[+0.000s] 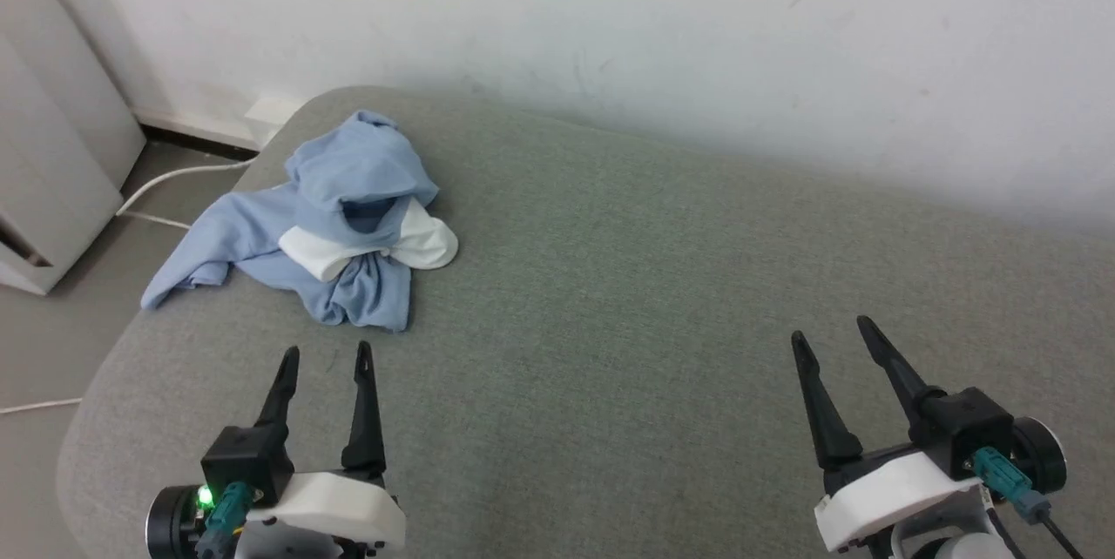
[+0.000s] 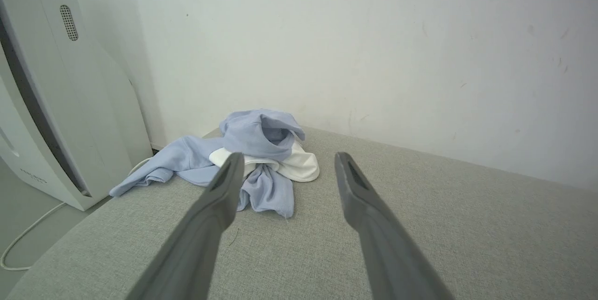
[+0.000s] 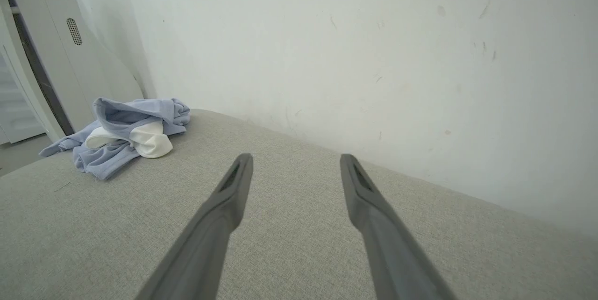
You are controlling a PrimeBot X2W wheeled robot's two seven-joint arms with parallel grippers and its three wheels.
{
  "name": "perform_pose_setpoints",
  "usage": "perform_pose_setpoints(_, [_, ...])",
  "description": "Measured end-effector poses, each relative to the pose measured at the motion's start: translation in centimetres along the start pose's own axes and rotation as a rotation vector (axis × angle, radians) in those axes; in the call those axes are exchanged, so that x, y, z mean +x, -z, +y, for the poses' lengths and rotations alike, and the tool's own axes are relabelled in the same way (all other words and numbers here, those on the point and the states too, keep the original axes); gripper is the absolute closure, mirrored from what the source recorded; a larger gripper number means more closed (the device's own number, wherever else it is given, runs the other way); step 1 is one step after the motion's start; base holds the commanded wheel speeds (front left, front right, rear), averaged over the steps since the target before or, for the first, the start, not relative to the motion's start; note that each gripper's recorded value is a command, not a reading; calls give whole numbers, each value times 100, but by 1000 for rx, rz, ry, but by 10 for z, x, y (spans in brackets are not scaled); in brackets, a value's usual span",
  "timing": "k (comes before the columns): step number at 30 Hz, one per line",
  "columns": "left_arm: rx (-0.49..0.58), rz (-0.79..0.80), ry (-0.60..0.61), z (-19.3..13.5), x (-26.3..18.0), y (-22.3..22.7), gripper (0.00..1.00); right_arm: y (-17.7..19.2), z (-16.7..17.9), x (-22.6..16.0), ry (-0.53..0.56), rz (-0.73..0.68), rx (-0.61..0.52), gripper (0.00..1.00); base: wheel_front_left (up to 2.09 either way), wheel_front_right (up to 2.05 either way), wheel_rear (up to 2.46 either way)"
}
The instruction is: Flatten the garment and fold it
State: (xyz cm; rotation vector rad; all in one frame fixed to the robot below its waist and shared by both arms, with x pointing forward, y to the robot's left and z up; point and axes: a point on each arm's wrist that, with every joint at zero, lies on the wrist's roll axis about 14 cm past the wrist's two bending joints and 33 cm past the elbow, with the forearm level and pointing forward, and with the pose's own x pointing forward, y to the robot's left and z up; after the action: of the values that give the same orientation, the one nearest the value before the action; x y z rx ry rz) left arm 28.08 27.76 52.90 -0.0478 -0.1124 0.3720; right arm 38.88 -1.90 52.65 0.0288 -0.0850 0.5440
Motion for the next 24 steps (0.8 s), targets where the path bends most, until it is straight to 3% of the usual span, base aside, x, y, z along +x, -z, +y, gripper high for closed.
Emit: perform_pose_setpoints(24, [-10, -35, -129, 38, -23, -5, 0, 9, 41, 18, -131, -4, 34, 0, 0, 0, 0])
